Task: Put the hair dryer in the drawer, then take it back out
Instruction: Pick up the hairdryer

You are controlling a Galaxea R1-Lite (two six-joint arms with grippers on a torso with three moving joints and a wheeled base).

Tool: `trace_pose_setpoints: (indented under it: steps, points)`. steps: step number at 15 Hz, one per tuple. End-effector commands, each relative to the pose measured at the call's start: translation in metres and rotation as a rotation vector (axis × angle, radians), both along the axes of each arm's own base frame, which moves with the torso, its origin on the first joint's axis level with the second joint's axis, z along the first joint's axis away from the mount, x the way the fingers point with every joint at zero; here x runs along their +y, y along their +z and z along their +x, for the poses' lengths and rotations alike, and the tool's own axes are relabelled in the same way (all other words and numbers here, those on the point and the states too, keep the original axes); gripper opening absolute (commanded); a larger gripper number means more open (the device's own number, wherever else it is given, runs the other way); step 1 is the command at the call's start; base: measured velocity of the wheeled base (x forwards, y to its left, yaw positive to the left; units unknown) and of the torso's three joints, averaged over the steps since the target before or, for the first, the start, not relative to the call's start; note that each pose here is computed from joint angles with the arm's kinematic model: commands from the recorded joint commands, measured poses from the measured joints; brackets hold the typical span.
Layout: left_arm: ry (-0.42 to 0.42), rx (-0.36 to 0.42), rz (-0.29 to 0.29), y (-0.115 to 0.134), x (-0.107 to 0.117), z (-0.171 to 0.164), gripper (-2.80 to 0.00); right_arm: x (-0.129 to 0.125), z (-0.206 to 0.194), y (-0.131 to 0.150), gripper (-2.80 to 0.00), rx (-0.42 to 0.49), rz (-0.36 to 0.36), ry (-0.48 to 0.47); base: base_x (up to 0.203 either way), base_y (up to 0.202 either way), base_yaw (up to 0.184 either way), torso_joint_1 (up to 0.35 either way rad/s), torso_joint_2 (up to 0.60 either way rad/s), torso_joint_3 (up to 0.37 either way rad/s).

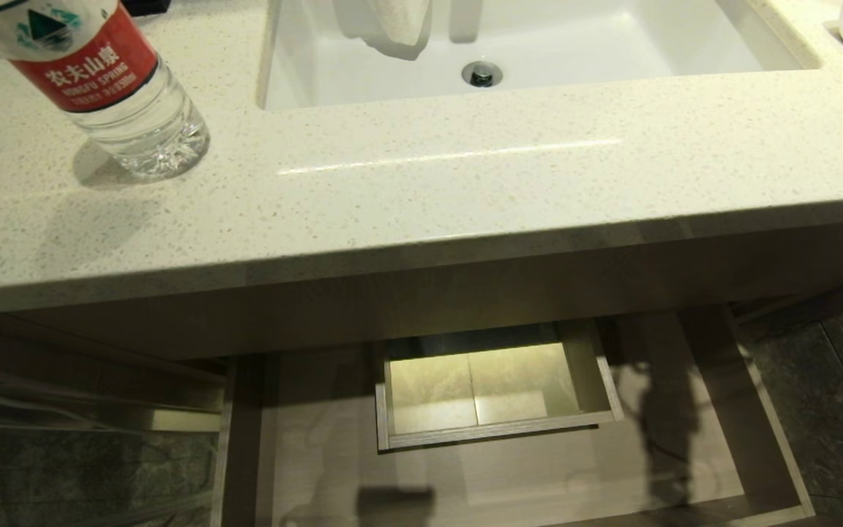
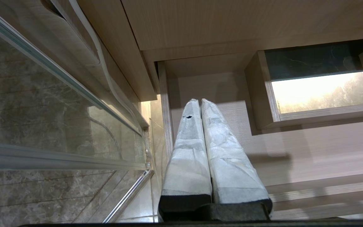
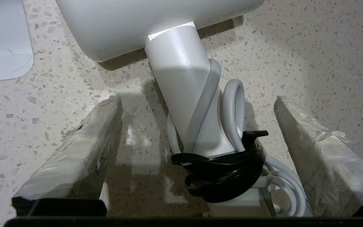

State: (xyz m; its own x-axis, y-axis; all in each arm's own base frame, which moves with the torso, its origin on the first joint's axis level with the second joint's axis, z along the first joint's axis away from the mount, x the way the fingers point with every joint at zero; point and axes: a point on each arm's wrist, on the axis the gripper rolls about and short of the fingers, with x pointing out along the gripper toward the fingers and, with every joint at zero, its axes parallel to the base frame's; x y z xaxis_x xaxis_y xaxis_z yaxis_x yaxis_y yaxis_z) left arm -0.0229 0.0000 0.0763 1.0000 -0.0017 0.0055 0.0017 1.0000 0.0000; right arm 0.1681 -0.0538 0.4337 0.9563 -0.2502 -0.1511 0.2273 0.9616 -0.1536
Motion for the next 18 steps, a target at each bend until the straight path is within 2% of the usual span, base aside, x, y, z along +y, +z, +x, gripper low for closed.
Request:
trace_pose_setpoints:
  steps: [1, 7, 14, 15, 18]
  points:
    - [0.000, 0.001, 0.000, 0.000, 0.000, 0.000, -2.80, -0.004, 0.008, -0.005, 0.00, 0.028, 0.013, -0.008, 0.000, 0.000, 0.000, 0.000, 0.00, 0.000]
    - [0.000, -0.001, 0.000, 0.000, 0.000, 0.000, -2.80, -0.007, 0.017, -0.009, 0.00, 0.035, 0.051, -0.009, 0.000, 0.000, 0.000, 0.000, 0.00, 0.000]
    - [0.000, -0.001, 0.000, 0.000, 0.000, 0.000, -2.80, -0.009, 0.022, -0.011, 0.00, 0.048, 0.056, -0.003, 0.000, 0.000, 0.000, 0.000, 0.00, 0.000]
    - [0.000, 0.000, 0.000, 0.000, 0.000, 0.000, -2.80, -0.009, 0.023, -0.011, -2.80, 0.049, 0.059, 0.010, 0.000, 0.000, 0.000, 0.000, 0.00, 0.000]
    - [0.000, -0.001, 0.000, 0.000, 0.000, 0.000, -2.80, -0.009, 0.022, -0.011, -2.80, 0.046, 0.054, 0.013, 0.000, 0.000, 0.000, 0.000, 0.00, 0.000]
